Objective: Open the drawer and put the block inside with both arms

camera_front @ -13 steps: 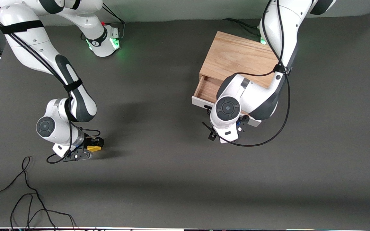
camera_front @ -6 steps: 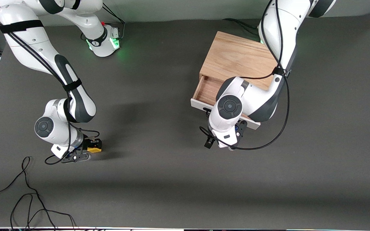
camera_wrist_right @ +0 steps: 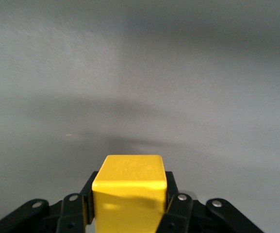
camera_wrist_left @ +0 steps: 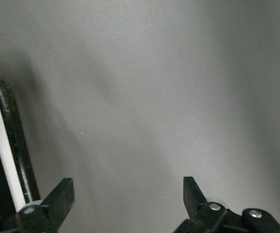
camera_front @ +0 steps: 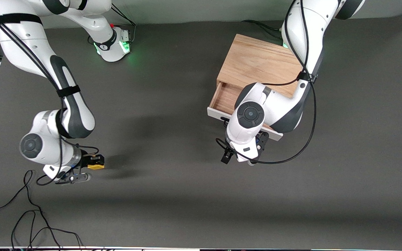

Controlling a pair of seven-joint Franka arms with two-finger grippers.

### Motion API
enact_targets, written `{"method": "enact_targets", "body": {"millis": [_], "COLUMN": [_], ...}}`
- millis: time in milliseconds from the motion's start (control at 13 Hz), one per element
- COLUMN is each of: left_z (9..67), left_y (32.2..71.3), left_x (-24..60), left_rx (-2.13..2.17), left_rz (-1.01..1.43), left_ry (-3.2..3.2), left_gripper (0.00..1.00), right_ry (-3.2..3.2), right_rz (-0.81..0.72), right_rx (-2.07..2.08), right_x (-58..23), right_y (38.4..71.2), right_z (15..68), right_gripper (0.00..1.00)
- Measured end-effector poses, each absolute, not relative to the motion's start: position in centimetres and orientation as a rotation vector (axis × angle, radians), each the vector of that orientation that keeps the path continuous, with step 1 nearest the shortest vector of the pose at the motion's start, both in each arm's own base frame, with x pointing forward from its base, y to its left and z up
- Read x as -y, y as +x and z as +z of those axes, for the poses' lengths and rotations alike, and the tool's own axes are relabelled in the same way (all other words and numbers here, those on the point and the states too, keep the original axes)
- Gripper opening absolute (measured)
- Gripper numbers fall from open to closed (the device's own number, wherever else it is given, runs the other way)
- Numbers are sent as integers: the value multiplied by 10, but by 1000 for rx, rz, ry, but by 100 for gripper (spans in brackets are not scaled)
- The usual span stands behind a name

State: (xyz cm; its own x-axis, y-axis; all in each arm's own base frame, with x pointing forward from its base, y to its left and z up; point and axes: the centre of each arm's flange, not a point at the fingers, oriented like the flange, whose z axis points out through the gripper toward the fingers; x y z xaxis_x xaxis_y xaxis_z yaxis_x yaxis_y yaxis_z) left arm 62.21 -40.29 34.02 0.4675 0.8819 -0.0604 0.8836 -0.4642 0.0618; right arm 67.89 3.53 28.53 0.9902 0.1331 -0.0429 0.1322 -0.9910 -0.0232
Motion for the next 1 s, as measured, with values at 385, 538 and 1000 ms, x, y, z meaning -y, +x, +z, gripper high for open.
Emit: {"method": "enact_targets", "body": {"millis": [385,538,1000], "left_z": [402,442,519], "left_y": [658,672,656], "left_x": [308,228,72], "left_rx": [-1499,-1385,-880], "left_rz": [-10,-64,-238], "left_ry": [2753,2825,2996], "left_gripper": [100,100,100], "right_ry": [-3104,-3105,-2977], "right_rz": [205,235,203], "right_rx": [134,24,-326], "right_x": [-48,-79,-244], "right_y": [696,694,656], "right_z": [386,427,527], "right_gripper": [56,56,56]}}
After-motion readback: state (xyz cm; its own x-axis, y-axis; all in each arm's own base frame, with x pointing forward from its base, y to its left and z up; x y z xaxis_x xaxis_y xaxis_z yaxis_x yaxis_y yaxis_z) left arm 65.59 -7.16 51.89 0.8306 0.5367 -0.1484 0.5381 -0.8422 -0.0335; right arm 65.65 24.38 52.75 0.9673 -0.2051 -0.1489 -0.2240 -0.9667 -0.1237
